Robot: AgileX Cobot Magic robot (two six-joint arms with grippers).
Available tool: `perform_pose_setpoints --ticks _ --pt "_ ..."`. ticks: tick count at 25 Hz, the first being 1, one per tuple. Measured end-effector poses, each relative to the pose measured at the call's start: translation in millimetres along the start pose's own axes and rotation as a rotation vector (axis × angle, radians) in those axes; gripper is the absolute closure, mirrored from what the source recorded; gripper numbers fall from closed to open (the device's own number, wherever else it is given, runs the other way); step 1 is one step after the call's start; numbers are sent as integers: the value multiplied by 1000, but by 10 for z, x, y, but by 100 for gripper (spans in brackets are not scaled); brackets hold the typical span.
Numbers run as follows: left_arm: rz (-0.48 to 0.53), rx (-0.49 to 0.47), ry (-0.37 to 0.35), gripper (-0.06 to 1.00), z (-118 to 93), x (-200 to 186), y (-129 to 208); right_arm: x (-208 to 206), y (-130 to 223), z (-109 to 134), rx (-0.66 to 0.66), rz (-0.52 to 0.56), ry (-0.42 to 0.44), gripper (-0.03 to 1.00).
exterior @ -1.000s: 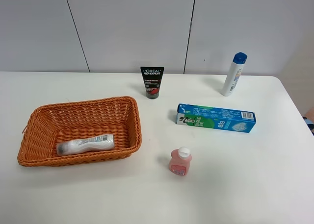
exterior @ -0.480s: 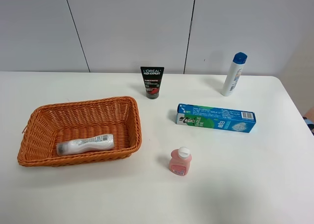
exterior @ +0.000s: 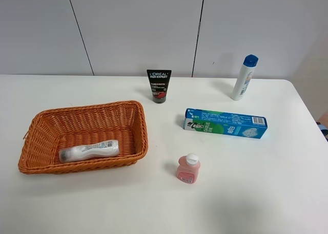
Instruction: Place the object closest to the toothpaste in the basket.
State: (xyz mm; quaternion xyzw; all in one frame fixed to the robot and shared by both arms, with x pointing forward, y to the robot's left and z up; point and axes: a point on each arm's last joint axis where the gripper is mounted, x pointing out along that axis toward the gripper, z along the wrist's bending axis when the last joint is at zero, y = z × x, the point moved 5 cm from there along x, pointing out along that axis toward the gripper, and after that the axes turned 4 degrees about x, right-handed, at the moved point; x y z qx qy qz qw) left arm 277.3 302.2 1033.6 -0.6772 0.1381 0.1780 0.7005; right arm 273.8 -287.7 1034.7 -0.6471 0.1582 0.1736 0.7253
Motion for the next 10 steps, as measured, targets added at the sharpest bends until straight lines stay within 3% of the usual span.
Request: perform_pose_setpoints --ticks 10 --pt "0 0 0 -5 0 0 0 0 0 0 0 0 0 21"
